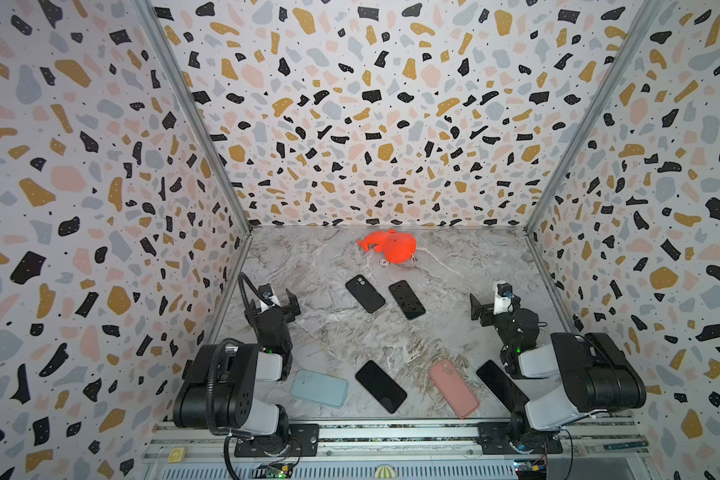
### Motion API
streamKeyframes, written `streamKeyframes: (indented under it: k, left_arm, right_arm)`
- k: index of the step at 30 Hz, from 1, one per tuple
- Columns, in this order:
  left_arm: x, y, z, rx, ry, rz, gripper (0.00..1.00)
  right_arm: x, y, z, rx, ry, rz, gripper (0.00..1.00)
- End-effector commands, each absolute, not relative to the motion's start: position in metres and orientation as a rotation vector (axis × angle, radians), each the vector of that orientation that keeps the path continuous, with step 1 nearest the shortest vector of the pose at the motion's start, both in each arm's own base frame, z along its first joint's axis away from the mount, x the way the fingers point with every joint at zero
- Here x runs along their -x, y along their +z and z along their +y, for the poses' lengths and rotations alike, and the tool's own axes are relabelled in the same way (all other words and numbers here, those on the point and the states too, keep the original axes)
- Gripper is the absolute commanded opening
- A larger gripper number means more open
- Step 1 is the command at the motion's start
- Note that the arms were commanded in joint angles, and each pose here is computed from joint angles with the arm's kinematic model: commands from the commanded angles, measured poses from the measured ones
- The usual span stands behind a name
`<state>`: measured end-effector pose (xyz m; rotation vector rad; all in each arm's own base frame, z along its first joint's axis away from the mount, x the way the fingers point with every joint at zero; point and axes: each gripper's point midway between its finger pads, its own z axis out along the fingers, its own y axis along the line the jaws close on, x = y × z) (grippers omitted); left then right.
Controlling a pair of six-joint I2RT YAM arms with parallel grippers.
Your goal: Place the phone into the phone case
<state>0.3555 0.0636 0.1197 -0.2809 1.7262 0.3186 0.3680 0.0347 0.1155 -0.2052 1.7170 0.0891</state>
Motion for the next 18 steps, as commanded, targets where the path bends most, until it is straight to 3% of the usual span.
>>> streamKeyframes:
  k: [1, 18]
  left_arm:
    - [-0.3556, 0.1339, 0.0649, 0.300, 0.315, 1.668, 1.00]
    - [-0.3560, 0.1345, 0.0649, 0.301, 0.314, 1.666, 1.00]
  right_arm:
    - [-0.3686, 0.1244, 0.0363, 0.208, 0.107, 1.685, 0.99]
    - [-0.3657, 0.1259, 0.0362, 0.208, 0.104, 1.676, 0.99]
